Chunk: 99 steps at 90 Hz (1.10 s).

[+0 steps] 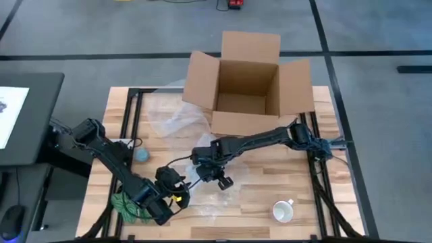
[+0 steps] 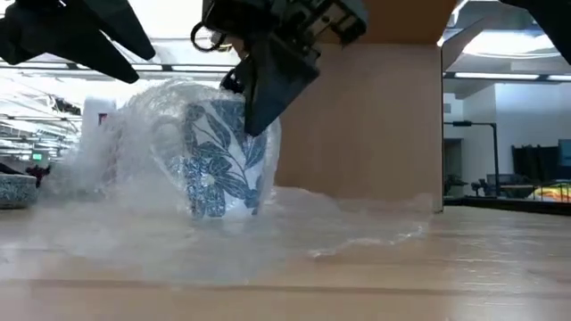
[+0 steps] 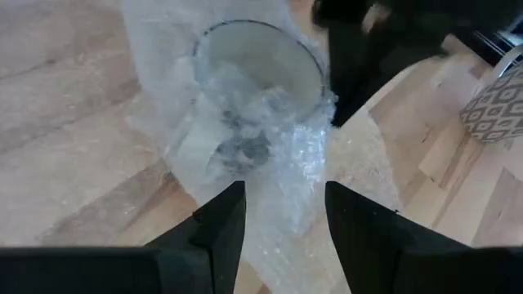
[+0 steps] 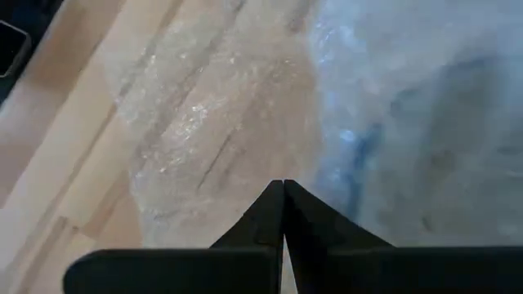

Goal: Wrap mug
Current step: Wrap the white blue mug with bubble wrap

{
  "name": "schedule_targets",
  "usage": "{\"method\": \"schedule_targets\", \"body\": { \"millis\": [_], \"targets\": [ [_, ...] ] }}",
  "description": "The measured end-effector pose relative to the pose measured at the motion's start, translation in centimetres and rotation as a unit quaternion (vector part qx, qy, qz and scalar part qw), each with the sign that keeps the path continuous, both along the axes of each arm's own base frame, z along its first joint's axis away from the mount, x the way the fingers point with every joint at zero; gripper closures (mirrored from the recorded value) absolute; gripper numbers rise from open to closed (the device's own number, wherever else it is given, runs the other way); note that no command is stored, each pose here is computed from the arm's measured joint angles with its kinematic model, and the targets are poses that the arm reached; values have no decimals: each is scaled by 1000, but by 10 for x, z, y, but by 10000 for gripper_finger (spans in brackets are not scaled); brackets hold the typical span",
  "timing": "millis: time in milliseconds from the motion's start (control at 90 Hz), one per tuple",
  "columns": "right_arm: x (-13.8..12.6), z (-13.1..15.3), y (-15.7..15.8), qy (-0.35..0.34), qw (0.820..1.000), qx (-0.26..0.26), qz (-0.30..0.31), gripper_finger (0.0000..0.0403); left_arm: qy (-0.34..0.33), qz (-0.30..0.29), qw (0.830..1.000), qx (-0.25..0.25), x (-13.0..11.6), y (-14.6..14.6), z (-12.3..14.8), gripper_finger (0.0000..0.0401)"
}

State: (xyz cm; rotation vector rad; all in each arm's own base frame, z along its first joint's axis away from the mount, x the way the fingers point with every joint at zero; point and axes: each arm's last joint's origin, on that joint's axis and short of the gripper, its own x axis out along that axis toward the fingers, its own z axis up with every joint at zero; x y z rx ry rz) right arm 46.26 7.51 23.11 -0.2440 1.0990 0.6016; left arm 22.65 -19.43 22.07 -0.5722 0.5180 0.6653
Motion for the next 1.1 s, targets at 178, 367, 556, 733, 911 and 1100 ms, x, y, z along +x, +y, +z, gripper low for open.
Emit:
{"method": "schedule_targets", "body": {
  "millis": [178,367,556,733,911,1100],
  "targets": [
    [-1,34,1,-39,999,-26,-11,403,0,0,1000,1,0,0,0,253],
    [2,49,5,-67,997,-15,-20,403,0,0,1000,1,0,0,0,253],
    [14,15,-2,-44,998,-10,-48,403,-1,0,1000,-1,0,0,0,253],
    [23,-1,-16,-33,997,-6,-68,403,-3,-3,1000,-2,0,-1,0,253],
    [25,-6,-21,-26,997,4,-69,403,-4,-6,1000,-1,1,-2,1,253],
    [20,5,-21,-32,998,1,-62,403,-4,-6,1000,-2,1,-2,1,253]
  ]
}}
